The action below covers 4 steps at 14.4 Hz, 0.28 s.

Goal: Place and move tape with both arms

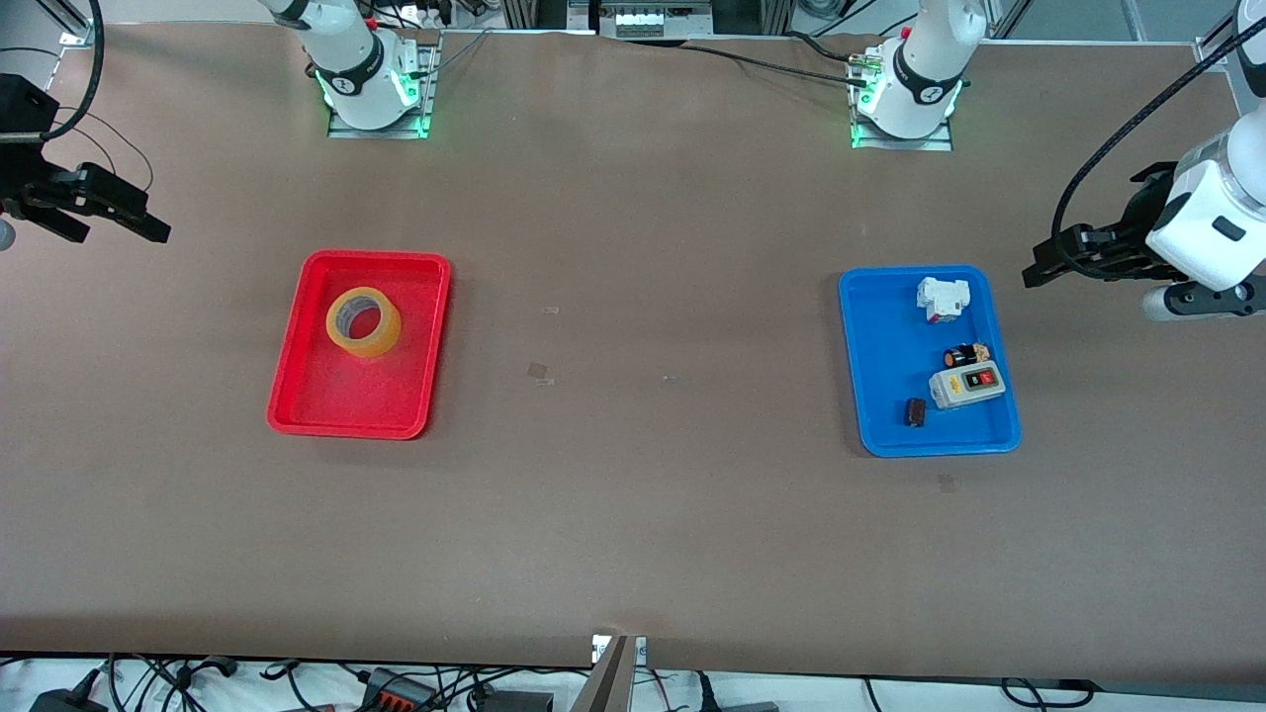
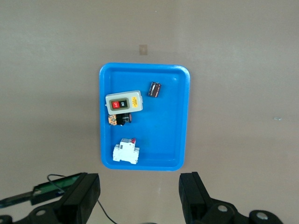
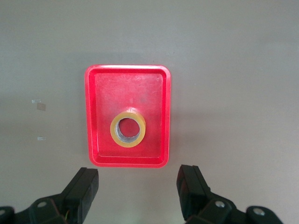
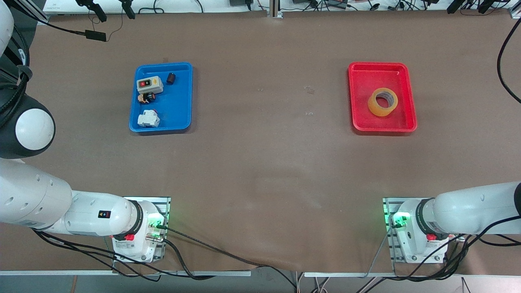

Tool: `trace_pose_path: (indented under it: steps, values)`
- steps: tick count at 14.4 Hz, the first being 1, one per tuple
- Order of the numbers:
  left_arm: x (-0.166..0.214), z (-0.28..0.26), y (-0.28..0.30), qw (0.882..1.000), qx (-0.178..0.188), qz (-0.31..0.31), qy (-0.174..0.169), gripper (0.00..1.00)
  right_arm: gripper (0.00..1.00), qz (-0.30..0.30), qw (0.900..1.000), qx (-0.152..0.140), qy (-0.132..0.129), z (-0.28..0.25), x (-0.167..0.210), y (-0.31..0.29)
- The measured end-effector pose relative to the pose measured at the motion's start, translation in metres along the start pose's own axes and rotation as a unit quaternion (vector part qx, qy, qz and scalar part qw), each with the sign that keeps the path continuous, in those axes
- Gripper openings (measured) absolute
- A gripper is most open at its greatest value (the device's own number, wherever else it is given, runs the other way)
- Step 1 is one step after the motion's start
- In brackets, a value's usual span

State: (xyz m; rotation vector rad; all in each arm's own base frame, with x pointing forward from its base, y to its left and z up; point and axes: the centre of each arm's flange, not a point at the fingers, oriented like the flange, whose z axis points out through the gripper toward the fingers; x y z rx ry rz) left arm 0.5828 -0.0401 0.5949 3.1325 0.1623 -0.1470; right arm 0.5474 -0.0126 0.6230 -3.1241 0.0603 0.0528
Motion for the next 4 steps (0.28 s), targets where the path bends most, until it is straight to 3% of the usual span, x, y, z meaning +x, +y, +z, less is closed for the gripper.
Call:
trace_pose_path:
  steps: [4]
  values:
    - [-0.0004, 0.0, 0.0029, 1.0, 0.004, 0.003, 0.001, 1.0, 0.99, -0.003, 1.0, 0.0, -0.002, 0.0013, -0.0016, -0.0028]
